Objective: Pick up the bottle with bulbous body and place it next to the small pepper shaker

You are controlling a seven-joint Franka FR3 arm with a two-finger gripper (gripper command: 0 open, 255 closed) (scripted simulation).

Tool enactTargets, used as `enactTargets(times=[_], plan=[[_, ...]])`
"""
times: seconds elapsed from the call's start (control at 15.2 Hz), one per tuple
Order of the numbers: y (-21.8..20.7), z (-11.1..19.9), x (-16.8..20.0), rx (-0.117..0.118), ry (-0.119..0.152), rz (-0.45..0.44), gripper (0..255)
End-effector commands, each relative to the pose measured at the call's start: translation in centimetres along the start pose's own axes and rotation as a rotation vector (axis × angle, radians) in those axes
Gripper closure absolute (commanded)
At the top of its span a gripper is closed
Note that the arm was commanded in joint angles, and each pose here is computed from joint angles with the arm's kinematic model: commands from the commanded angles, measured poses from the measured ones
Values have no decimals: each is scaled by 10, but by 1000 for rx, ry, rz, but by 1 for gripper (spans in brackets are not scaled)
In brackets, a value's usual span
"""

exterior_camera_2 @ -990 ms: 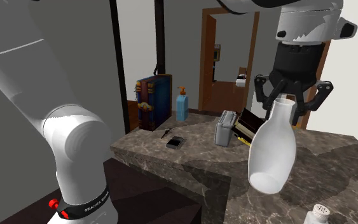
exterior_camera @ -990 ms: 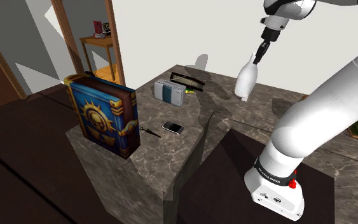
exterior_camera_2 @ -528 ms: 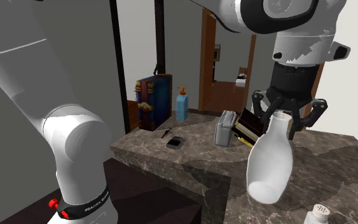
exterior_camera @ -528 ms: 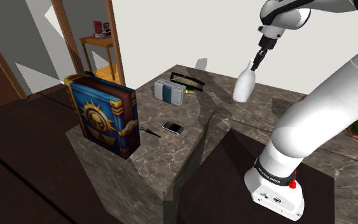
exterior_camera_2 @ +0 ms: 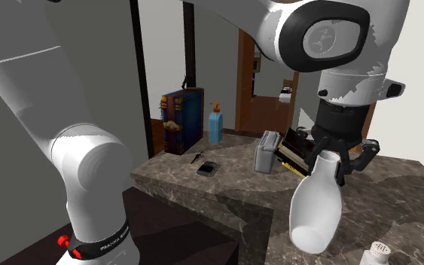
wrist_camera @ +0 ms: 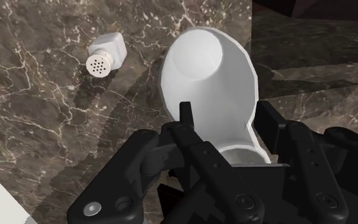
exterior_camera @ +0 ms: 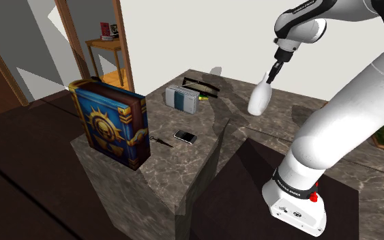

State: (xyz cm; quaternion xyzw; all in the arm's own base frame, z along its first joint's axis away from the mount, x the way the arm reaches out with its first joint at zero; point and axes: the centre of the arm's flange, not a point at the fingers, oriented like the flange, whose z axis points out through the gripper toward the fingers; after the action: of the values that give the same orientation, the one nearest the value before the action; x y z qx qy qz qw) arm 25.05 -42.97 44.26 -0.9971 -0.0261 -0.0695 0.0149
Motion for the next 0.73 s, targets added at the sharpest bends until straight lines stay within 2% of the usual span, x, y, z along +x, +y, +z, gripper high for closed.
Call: enactTargets(times=[0.0, 0.53, 0.59, 0.66], plan=[[1, 12, -2, -1, 1, 0, 255], [1, 12, -2, -1, 1, 0, 255], [1, 12, -2, -1, 1, 0, 0], [1, 12, -2, -1, 1, 0, 0]])
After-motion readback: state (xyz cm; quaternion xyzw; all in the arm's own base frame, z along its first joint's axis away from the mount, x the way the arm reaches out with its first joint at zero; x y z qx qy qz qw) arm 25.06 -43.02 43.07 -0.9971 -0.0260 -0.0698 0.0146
